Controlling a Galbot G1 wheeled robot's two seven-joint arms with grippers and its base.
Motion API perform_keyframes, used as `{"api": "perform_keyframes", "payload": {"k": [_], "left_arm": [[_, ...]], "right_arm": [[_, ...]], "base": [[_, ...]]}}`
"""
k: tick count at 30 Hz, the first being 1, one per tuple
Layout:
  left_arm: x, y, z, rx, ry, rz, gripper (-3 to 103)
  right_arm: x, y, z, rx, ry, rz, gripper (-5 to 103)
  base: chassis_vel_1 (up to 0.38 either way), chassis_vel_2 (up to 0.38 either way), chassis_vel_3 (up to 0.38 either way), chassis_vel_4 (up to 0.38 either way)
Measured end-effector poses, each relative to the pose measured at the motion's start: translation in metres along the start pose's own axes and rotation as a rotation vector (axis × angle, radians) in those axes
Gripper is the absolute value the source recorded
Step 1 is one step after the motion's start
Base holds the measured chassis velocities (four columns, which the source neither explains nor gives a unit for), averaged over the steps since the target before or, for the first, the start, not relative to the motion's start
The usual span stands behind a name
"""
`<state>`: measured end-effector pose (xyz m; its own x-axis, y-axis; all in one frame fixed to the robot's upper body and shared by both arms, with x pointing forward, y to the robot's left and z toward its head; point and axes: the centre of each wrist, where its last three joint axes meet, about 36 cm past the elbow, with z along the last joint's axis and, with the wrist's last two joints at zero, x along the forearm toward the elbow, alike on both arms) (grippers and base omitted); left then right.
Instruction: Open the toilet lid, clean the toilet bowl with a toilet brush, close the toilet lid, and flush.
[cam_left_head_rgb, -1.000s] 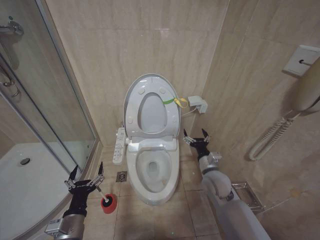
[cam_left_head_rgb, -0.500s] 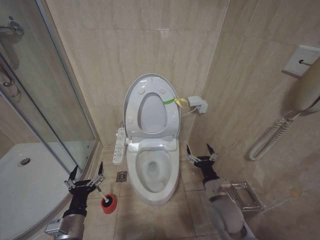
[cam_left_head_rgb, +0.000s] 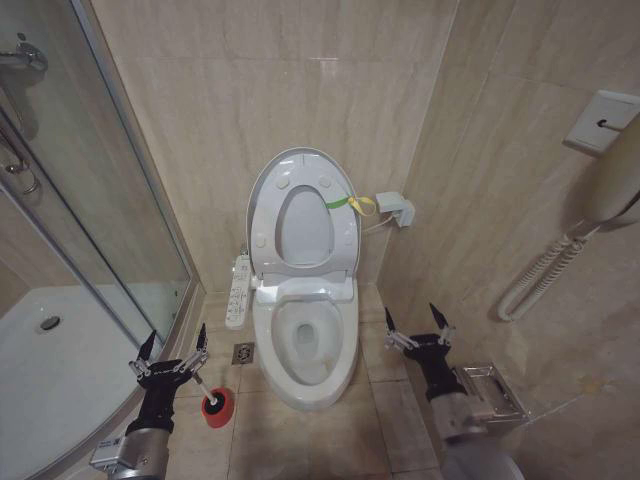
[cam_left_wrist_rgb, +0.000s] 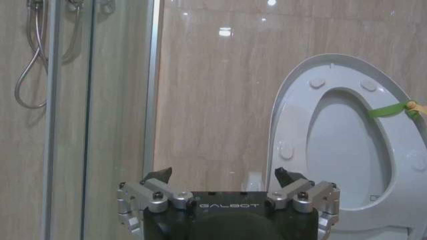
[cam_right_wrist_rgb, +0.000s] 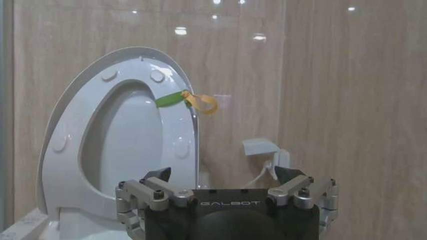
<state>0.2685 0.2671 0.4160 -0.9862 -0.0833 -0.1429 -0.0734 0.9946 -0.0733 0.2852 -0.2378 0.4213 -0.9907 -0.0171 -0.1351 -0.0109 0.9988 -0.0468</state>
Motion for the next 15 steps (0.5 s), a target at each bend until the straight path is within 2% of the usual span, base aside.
{"api": "perform_keyframes", "payload": {"k": [15], "left_arm": [[0.0, 0.0, 0.0, 0.0, 0.0, 0.0, 100]], "right_arm": [[0.033, 0.009, -0.018, 0.005, 0.013, 0.027, 100]], "base": [[0.0, 0.0, 0.0, 0.0]]}}
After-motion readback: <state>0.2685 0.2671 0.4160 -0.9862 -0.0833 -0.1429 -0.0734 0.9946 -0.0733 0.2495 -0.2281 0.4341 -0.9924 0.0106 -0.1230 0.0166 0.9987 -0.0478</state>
